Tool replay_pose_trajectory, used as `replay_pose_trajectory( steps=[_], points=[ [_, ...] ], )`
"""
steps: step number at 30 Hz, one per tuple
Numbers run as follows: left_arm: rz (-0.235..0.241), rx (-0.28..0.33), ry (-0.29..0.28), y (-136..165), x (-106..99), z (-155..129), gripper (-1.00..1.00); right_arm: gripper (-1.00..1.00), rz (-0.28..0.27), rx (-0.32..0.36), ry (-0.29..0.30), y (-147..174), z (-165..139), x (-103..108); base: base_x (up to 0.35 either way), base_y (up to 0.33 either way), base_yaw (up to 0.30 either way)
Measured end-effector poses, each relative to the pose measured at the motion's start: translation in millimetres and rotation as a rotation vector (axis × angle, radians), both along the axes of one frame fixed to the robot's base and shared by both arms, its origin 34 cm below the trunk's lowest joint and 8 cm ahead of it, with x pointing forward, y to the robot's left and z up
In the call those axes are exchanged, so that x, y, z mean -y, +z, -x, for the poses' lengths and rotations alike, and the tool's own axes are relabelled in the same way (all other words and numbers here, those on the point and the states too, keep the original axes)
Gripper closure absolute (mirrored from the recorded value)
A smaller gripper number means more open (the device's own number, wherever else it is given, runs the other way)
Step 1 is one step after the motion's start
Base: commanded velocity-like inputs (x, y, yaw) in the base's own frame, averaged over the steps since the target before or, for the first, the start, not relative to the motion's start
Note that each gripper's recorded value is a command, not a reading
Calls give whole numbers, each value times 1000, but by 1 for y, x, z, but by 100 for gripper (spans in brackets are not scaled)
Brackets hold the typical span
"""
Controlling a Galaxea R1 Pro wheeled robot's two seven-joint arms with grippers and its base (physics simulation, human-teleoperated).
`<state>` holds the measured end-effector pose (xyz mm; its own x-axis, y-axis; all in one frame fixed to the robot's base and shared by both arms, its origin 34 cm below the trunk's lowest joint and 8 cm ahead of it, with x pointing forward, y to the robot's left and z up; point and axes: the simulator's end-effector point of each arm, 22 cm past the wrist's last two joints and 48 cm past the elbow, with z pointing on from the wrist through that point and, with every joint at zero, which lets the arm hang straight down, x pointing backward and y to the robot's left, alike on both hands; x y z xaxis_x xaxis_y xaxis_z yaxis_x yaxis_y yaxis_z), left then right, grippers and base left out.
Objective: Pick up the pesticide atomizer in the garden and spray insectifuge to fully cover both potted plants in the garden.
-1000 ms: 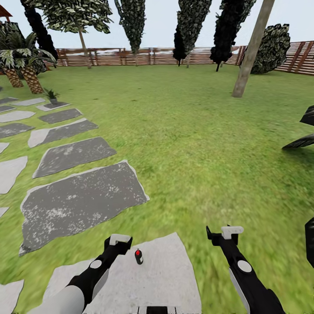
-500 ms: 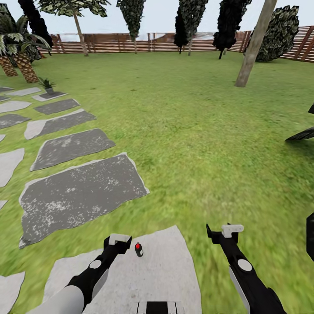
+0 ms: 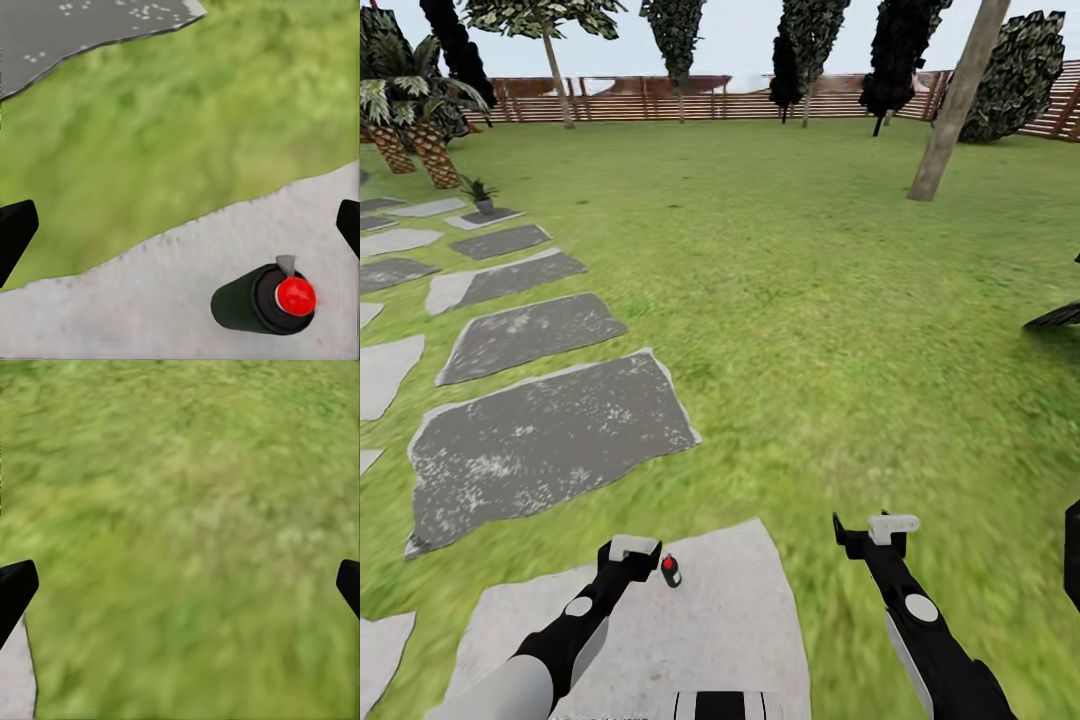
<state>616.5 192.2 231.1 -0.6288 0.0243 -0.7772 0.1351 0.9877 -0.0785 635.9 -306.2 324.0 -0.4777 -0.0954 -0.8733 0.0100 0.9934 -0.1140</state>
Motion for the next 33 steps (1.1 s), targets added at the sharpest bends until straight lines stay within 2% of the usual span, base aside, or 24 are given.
replay_pose_trajectory(
  steps=[11,23,27,29,33],
  points=[
    [-2,4,3,1,-1,-1,-100,-100,0,2,0,1,0,0,0,-261,68],
    [-10,7,9,1,-7,-2,-100,-100,0,2,1,1,0,0,0,-25,0],
    [-44,12,47,1,-19,-4,-100,-100,0,1,0,0,0,0,0,0,0],
    [-59,36,71,2,-24,-5,-100,-100,0,-5,0,-3,1,0,0,0,0],
    [-64,53,86,-3,-27,-4,-100,-100,0,-26,-1,-15,5,0,0,0,0]
  ],
)
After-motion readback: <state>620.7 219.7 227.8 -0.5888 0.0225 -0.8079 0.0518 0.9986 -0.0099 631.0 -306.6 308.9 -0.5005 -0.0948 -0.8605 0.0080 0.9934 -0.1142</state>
